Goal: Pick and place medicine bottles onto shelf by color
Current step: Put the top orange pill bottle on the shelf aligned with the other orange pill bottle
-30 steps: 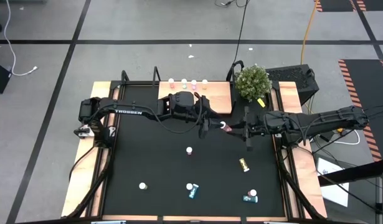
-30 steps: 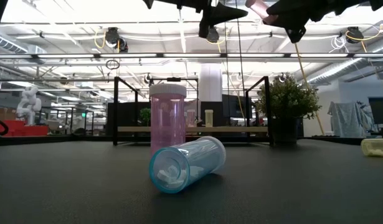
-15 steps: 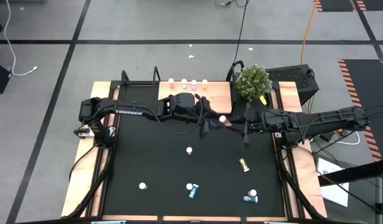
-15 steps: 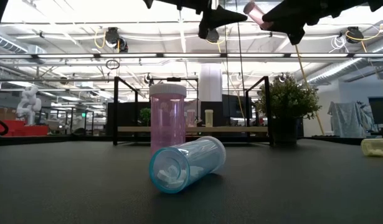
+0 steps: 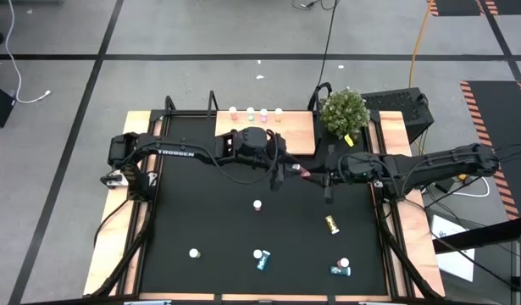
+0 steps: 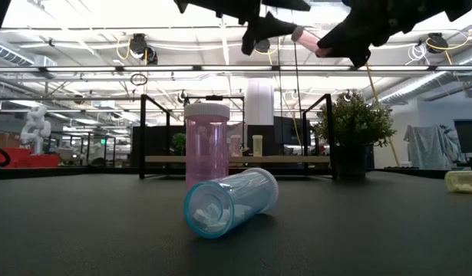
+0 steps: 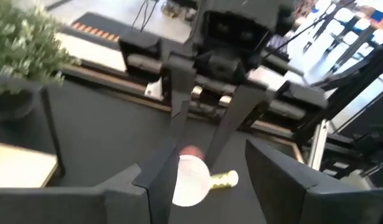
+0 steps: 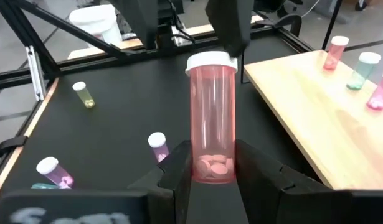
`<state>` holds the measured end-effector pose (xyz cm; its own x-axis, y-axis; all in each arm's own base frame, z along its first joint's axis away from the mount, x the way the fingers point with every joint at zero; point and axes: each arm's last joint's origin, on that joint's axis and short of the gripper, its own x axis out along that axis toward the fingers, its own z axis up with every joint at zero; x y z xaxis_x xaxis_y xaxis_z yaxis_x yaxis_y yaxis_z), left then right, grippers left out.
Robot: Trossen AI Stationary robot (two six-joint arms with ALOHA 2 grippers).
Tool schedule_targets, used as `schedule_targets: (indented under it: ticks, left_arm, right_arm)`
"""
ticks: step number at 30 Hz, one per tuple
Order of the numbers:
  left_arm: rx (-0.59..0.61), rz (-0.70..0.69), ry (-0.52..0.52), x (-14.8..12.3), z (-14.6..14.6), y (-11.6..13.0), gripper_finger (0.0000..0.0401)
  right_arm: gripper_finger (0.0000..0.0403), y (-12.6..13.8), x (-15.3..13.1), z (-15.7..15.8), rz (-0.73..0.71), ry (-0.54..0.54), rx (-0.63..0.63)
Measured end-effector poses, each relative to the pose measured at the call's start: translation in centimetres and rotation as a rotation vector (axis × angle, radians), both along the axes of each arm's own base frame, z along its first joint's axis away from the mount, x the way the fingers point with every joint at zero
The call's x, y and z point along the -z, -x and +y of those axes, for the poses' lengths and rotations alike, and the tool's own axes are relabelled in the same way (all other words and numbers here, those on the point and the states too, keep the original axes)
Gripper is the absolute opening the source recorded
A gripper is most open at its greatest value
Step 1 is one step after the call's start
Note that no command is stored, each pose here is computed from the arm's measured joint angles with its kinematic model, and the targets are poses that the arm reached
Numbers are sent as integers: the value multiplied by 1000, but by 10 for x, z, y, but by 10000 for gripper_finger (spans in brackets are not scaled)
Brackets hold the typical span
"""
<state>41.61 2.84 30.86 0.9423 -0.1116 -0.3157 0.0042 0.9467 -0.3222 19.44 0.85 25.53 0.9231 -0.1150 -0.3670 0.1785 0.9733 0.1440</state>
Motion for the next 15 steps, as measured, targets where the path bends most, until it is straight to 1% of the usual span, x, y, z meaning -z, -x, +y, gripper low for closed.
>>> schedule_targets:
  ticks: [5,9,12,15]
  left_arm:
    - [-36,75,-3,7,2,2,223]
    - [-84,77,-18,7,4,2,241]
    - [-86,53,-19,5,4,1,241]
    - [-85,27,-23,3,4,1,226]
  right_arm:
    - [104,-1,-4,0,-41,0,-1]
    - [104,-1,-4,0,-42,0,-2]
    - [104,-1,-5,0,-43,0,-3]
    - [104,-1,-4,0,-39,0,-3]
